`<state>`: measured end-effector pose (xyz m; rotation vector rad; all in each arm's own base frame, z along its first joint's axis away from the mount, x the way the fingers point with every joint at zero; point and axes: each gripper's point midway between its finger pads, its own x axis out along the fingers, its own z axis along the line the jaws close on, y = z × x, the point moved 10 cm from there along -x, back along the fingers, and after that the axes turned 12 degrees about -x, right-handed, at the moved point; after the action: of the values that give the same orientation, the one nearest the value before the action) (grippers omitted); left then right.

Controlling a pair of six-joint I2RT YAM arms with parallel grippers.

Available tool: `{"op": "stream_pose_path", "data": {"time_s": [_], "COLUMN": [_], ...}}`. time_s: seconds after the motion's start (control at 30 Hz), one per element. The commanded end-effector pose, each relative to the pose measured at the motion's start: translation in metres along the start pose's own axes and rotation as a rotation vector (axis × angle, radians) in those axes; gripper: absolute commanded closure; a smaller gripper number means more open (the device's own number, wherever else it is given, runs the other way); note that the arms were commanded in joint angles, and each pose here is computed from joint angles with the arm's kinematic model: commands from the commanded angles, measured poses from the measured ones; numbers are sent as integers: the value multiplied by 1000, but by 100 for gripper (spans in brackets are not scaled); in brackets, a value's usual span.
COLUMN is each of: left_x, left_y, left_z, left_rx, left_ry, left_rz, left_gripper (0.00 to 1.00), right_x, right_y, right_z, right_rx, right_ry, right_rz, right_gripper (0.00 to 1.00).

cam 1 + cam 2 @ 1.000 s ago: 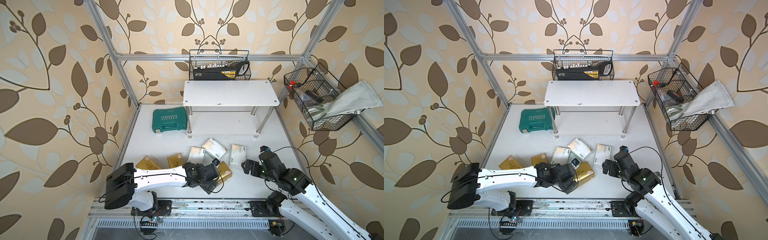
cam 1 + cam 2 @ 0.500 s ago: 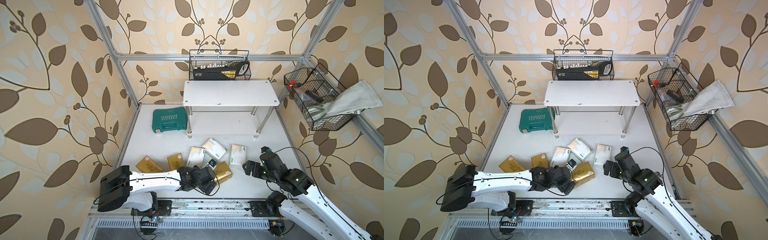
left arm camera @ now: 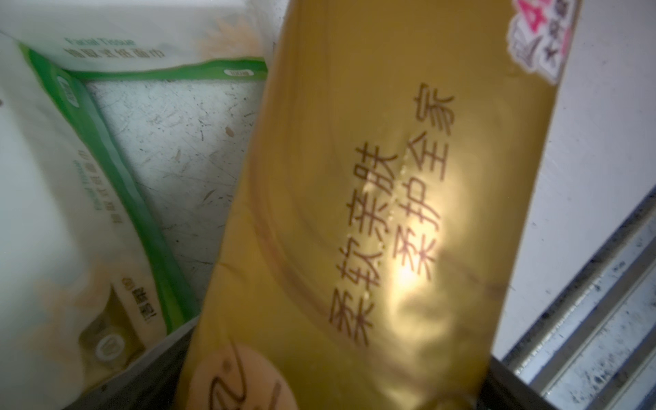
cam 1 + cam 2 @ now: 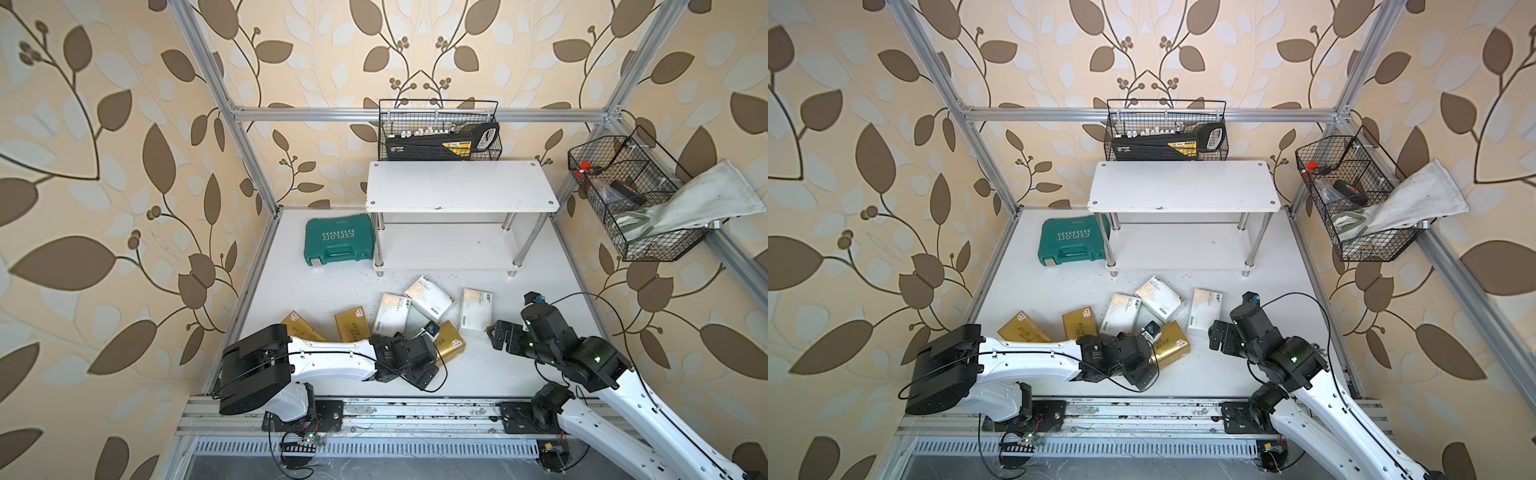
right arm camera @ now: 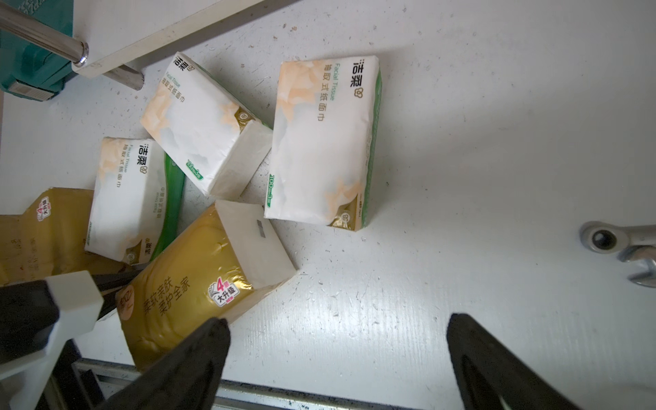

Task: Place the tissue boxes on the shelf by color
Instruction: Pick up the box of tissues from the center of the board.

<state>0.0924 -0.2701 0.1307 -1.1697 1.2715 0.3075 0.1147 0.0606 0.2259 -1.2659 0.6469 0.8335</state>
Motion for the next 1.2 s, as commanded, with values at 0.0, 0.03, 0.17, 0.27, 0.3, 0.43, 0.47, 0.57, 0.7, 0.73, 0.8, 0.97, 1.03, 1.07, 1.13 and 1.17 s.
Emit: {"op": "stream_pose_path", "data": {"time_s": [0.0, 0.03, 0.17, 0.27, 0.3, 0.43, 0.47, 0.57, 0.7, 0.73, 0.8, 0.97, 1.03, 1.07, 1.13, 1.17], "left_x": [1, 1, 0, -3, -3, -22, -28, -50, -83, -90, -104, -118, -113, -108, -98, -91], "left_y": [-4, -4, -6, -6, -6, -11, -12, -18, -28, -30, -37, -64, -83, -91, -108, -116], "left_z": [-4, -4, -3, -2, -2, -1, -1, -1, 7, 11, 17, 23, 30, 35, 46, 52], "left_rx": [-10, -16, -34, -44, -46, -88, -100, -143, -233, -263, -304, -340, -379, -412, -473, -505], "left_ry": [24, 19, 9, 13, 11, 37, 39, 37, -15, -42, -96, -267, -327, -359, -385, -392], "left_rz": [-41, -48, -66, -74, -71, -106, -116, -164, -264, -292, -362, -523, -522, -514, -507, -506], "left_gripper": [1, 2, 12, 24, 29, 40, 42, 45, 46, 46, 42, 36, 36, 36, 36, 36], "right_x": [-10, -10, -9, -8, -8, -9, -9, -9, -8, -8, -6, 0, 2, 2, 2, 2], "right_y": [-3, -4, -4, -4, -4, -3, -3, -2, -3, -3, -4, -9, -10, -11, -13, -14], "right_z": [-1, -1, 0, 0, 0, -1, -2, -2, 0, 1, 3, 10, 13, 13, 15, 16], "right_rx": [-13, -13, -17, -16, -15, -8, -5, 3, 14, 17, 20, 21, 23, 26, 31, 33], "right_ry": [10, 11, 14, 16, 17, 17, 15, 12, -7, -14, -29, -74, -84, -88, -99, -104], "right_rz": [-21, -20, -16, -17, -19, -25, -27, -29, -37, -37, -38, -24, -22, -24, -34, -37], "right_gripper": [1, 1, 1, 1, 1, 1, 1, 1, 1, 1, 1, 1, 1, 1, 1, 1]}}
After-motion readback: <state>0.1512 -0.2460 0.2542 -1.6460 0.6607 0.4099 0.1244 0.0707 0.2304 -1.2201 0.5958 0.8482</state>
